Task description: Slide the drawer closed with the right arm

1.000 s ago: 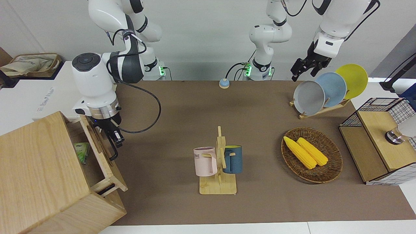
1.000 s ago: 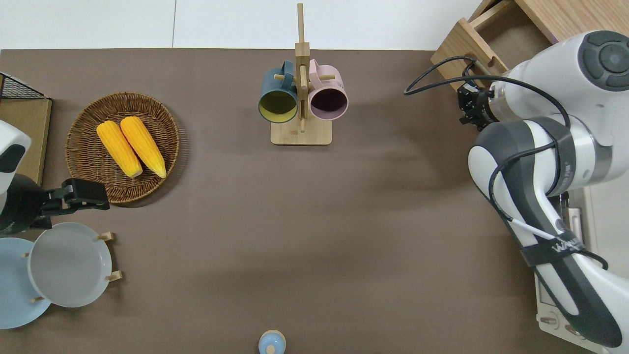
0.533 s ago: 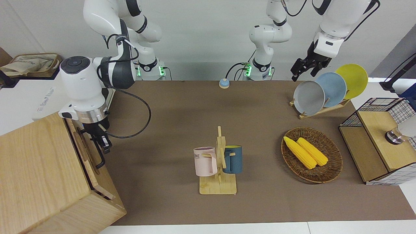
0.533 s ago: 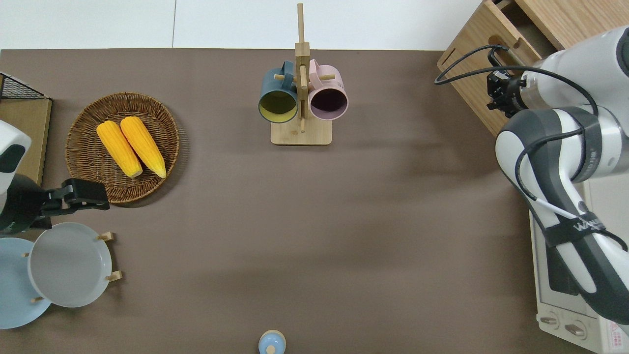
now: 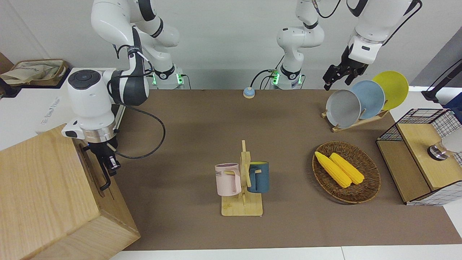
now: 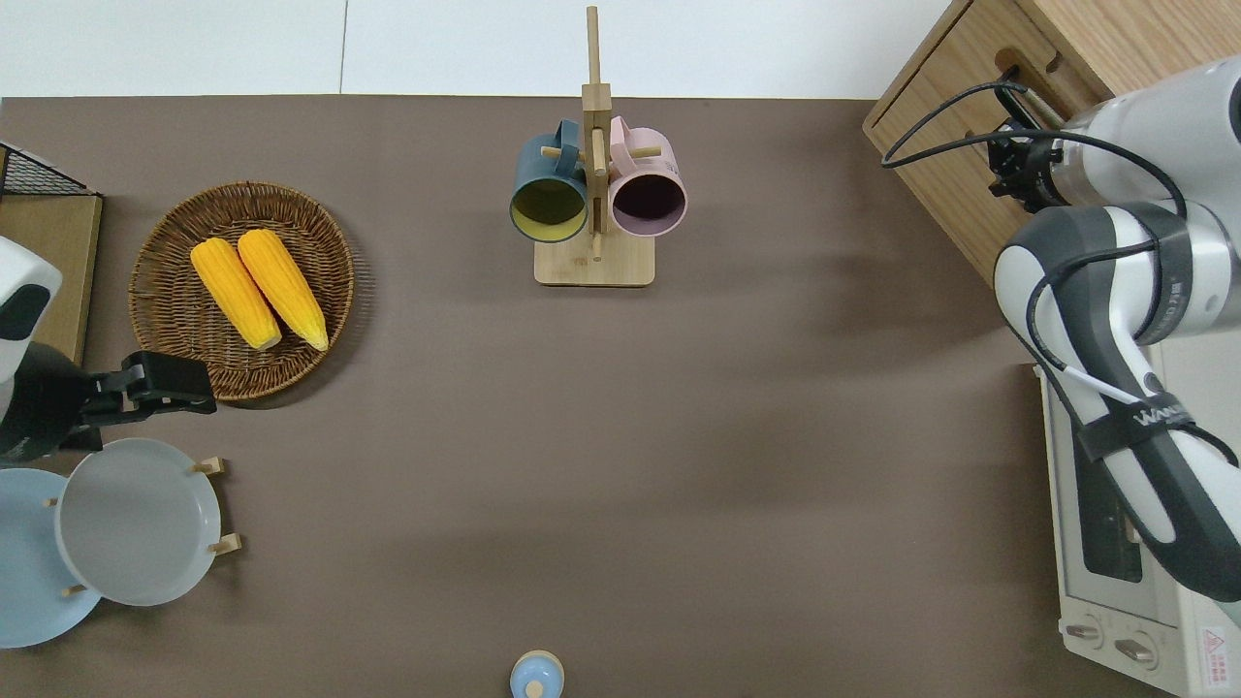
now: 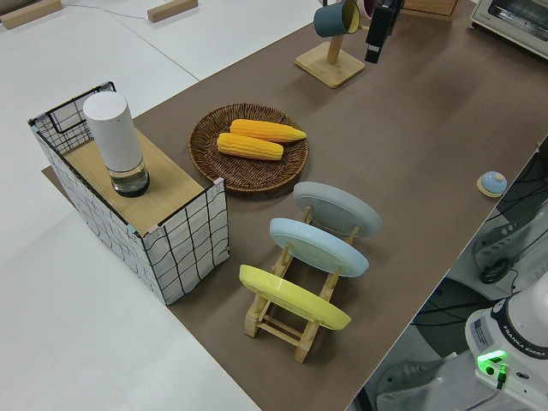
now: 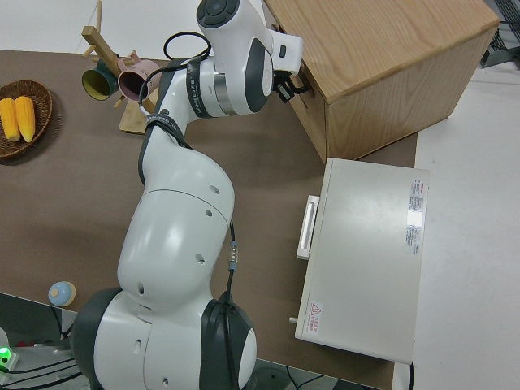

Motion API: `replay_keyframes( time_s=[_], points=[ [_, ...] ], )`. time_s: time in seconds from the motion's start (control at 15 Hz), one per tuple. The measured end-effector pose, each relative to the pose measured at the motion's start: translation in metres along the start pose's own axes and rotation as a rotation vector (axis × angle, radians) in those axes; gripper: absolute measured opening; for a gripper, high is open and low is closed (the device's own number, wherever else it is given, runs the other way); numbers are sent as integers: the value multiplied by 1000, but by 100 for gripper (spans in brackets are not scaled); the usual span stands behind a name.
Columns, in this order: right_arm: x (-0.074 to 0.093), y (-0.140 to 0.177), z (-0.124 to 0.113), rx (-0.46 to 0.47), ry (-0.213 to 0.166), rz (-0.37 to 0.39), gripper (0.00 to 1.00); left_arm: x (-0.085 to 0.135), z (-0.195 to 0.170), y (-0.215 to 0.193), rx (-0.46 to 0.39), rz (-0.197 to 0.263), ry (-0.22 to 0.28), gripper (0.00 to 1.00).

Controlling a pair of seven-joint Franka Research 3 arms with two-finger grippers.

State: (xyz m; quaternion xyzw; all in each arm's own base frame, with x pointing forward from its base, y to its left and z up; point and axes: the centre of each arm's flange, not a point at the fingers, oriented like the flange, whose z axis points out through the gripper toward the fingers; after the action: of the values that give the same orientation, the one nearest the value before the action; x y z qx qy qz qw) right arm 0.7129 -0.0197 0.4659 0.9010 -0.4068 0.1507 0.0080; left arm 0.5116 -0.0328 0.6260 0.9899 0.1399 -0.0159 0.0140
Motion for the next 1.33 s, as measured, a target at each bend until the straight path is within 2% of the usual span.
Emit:
replay_keyframes(
  time_s=[0.2,0.4,0.47,0.6,0.93,1.07,1.2,1.33],
  points=[
    [-1,-1,0,-4,3,-5,1,0,0,0,0,0,0,100],
    [-3,-4,-13,-6,8,-21,4,0,0,0,0,0,0,100],
    [-6,-5,-20,-8,9,-33,10,0,0,0,0,0,0,100],
    [-18,-11,-35,-15,3,-61,29,0,0,0,0,0,0,100],
    [-66,-28,-67,-34,-12,-166,77,0,0,0,0,0,0,100],
    [-85,-29,-82,-58,-28,-243,96,0,0,0,0,0,0,100],
    [-101,-26,-101,-89,-59,-352,99,0,0,0,0,0,0,100],
    [-110,-21,-122,-83,-97,-442,99,0,0,0,0,0,0,100]
  ],
)
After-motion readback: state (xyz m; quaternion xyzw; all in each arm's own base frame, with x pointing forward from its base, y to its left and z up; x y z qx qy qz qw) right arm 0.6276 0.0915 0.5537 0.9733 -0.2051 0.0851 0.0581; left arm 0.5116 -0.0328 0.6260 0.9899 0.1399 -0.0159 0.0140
